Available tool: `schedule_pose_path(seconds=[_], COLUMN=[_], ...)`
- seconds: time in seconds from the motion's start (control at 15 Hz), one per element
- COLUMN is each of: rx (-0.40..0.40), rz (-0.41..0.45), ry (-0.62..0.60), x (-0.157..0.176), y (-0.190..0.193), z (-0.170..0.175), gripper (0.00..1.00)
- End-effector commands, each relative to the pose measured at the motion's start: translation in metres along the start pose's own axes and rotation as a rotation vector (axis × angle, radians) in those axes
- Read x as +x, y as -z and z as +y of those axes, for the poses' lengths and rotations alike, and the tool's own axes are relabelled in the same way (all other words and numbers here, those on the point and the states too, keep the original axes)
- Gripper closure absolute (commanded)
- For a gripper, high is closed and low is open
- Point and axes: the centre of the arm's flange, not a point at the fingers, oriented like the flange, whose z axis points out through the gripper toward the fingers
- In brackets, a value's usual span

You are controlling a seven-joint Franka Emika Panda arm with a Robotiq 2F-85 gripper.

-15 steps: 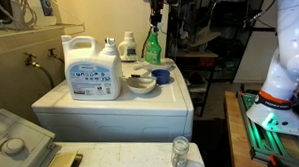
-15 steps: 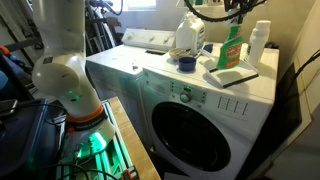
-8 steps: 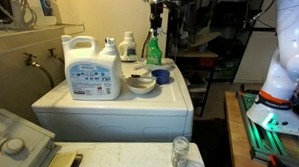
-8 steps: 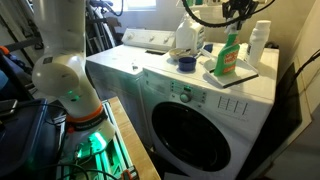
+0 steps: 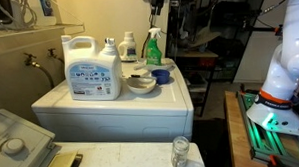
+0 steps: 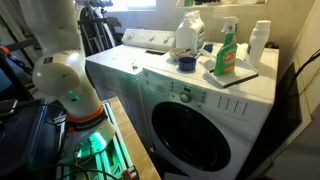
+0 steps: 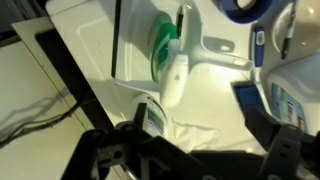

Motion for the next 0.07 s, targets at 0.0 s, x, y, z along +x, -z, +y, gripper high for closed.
schedule_pose_path(seconds=[0.0], rx=[0.024], rz=[0.050], ry=[0.013], x=[-0.0065], y=[0.0275], z=[-0.0130], gripper=[0.00])
